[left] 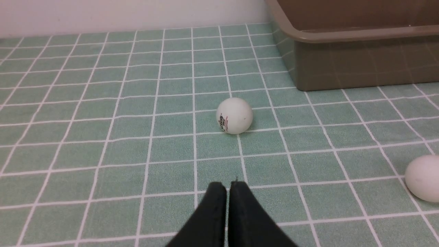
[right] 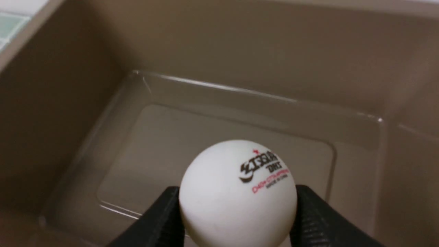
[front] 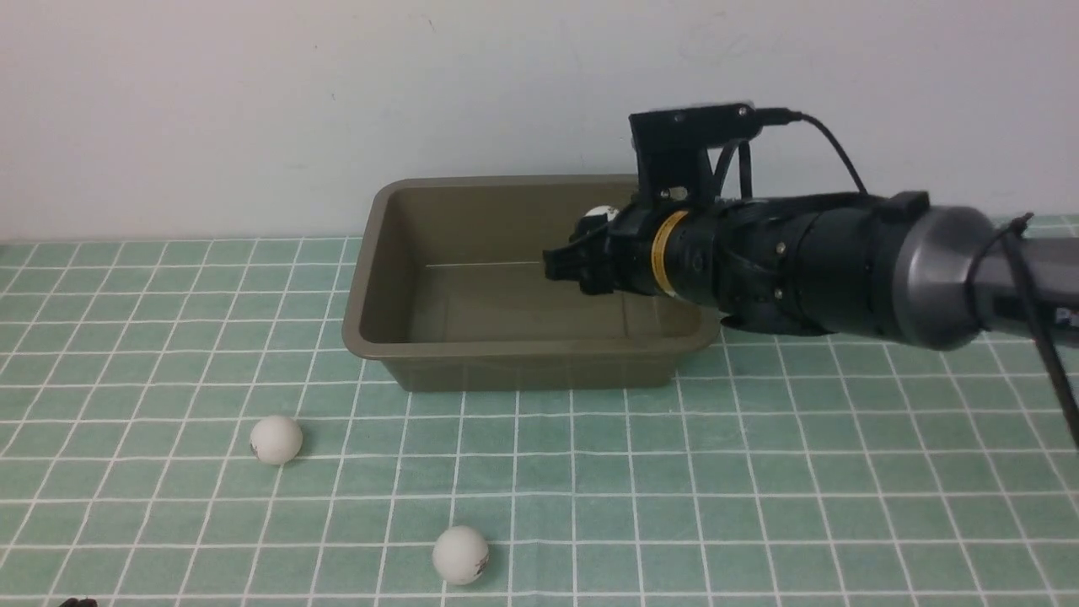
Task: Put the table tennis balls in the box on the green coffee tablecloth.
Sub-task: 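Release the ping pong ball into the bin and lift the gripper away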
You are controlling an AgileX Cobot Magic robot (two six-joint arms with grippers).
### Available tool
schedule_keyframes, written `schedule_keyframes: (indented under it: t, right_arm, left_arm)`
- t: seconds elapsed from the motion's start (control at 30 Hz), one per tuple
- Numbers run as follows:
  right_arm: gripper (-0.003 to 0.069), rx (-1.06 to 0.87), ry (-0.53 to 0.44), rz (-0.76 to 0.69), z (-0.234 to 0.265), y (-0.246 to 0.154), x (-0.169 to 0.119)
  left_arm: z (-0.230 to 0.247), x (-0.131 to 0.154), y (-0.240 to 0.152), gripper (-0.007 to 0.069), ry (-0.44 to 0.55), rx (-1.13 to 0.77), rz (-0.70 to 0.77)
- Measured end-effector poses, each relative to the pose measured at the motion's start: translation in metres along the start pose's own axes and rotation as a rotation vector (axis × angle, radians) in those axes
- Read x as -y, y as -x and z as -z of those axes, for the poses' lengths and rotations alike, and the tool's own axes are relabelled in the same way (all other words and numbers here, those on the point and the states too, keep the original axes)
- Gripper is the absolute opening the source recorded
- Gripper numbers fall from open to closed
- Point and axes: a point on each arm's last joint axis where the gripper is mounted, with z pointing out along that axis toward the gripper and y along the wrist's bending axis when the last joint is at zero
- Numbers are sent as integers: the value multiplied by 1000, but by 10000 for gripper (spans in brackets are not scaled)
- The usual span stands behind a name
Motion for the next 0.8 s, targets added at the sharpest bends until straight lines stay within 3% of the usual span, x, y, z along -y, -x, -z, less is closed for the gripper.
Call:
schedule_keyframes:
  t: [0.6, 0.8]
  right_arm:
    - [363, -5, 24, 120, -7, -6, -2]
    - [404, -5, 30, 141, -8, -7, -2]
  left_arm:
    - [0, 0, 0, -4, 0, 0, 0]
    - [0, 0, 0, -4, 0, 0, 0]
